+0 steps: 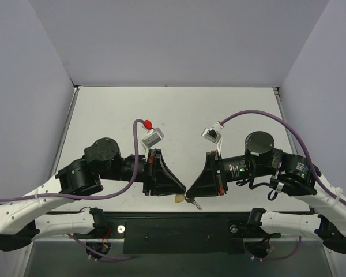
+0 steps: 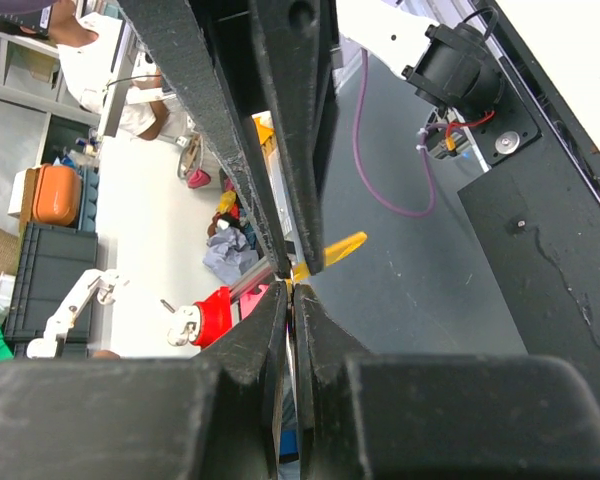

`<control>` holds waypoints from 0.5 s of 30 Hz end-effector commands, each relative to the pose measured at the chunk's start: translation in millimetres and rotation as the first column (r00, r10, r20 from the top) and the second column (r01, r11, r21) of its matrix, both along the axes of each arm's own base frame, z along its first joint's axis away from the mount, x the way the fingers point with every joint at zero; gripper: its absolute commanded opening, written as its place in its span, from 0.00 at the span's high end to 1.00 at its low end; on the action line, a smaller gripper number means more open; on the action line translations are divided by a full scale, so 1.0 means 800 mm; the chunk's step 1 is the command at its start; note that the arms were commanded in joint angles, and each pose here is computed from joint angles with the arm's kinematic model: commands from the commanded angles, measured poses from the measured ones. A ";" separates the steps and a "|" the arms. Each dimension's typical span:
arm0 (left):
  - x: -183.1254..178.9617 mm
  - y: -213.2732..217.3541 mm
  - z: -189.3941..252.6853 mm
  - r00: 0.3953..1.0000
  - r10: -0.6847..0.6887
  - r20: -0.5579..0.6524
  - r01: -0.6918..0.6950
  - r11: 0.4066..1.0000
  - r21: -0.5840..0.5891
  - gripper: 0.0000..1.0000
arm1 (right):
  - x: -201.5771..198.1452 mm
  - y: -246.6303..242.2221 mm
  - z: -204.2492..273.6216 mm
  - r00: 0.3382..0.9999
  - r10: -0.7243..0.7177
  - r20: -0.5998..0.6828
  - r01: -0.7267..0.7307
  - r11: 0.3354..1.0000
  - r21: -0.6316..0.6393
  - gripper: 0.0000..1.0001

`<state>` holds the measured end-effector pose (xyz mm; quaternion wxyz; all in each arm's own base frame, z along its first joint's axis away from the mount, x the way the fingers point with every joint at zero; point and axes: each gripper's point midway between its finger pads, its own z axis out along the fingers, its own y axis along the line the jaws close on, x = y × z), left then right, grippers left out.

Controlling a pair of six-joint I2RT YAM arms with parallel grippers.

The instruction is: Remove the keys from the keyring

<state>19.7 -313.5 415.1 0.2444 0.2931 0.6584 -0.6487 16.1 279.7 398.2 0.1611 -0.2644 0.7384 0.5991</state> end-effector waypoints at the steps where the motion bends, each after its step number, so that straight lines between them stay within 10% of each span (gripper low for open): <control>1: -0.006 0.005 0.034 0.999 -0.010 0.037 0.012 0.997 -0.075 0.83 | -0.001 -0.005 0.030 0.998 -0.008 0.056 0.004 0.998 0.069 1.00; 4: -0.007 0.004 0.041 0.999 -0.011 0.035 0.014 0.995 -0.103 1.00 | 0.006 -0.005 0.028 0.997 -0.043 0.066 0.039 0.997 0.067 1.00; 15: 0.039 0.004 0.052 0.963 0.264 -0.046 -0.268 0.953 -0.140 1.00 | 0.071 -0.011 0.027 0.931 -0.347 0.114 0.341 0.937 0.070 1.00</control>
